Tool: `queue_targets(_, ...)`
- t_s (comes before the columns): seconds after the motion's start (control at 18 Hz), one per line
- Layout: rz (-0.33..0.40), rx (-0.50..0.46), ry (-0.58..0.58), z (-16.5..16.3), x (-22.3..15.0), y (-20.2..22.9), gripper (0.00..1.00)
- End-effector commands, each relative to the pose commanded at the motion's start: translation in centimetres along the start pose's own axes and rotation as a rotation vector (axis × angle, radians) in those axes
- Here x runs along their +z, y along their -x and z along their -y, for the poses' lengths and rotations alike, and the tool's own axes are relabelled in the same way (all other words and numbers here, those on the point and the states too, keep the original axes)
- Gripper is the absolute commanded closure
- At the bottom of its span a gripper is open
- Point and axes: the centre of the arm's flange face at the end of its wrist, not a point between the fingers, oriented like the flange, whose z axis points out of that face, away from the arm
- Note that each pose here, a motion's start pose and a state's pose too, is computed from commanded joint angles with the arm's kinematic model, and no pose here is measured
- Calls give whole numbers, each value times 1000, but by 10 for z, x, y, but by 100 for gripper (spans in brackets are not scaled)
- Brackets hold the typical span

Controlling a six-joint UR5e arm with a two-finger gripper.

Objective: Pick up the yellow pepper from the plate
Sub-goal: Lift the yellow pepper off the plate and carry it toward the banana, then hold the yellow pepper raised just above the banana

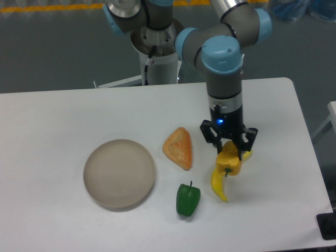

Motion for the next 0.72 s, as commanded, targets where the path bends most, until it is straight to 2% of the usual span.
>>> queue_targets(0.72,12,-3,-4,3,-2,7,56)
